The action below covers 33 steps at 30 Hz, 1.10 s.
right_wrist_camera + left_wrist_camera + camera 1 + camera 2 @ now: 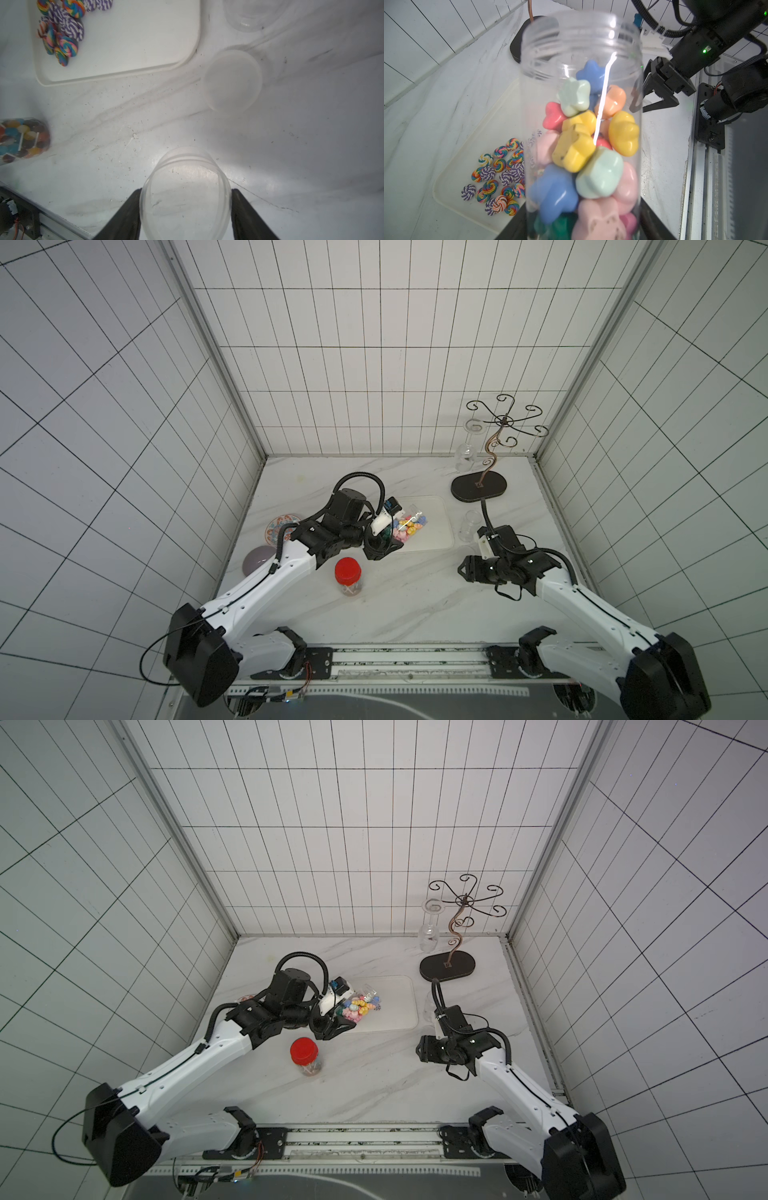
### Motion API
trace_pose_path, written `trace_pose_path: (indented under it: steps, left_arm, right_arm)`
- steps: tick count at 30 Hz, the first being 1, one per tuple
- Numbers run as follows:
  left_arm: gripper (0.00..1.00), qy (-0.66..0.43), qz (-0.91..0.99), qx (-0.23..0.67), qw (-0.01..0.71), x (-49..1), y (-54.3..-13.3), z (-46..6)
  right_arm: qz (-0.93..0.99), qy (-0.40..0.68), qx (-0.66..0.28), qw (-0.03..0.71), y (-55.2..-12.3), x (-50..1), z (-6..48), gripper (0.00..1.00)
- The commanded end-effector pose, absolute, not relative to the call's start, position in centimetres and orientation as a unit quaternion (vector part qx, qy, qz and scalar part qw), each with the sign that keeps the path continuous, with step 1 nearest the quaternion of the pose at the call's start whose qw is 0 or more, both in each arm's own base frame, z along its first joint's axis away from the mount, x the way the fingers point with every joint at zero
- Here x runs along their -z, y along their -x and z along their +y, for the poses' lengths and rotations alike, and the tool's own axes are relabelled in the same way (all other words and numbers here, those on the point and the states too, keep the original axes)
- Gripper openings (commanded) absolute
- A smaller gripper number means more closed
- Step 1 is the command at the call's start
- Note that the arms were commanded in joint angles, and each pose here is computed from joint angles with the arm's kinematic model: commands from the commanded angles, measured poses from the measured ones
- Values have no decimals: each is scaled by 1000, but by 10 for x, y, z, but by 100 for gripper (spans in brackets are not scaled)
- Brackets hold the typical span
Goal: Pour the candies out of the jar
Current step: Place the lid at the center of the board.
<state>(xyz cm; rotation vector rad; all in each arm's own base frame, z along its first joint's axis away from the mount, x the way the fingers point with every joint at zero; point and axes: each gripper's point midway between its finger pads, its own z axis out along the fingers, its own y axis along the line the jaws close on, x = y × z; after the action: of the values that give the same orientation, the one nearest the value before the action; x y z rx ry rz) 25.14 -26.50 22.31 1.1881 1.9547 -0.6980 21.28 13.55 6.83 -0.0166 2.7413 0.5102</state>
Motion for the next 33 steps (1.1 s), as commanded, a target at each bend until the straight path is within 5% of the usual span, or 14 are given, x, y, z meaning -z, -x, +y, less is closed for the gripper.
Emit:
trace_pose_path:
  steps: [1,19,33]
  left_arm:
    - [52,-464,742,276,398,-239,-257,-270]
    - [52,-462,751,261,392,-231,-261,-268]
    - [52,-438,797,216,356,-205,-279,-259]
  right_arm:
    - [969,-23,-166,180,-211,-48,133,62]
    - [977,-27,-94,191,-220,-29,123,74]
    - [966,-22,-107,236,-232,-62,127,84]
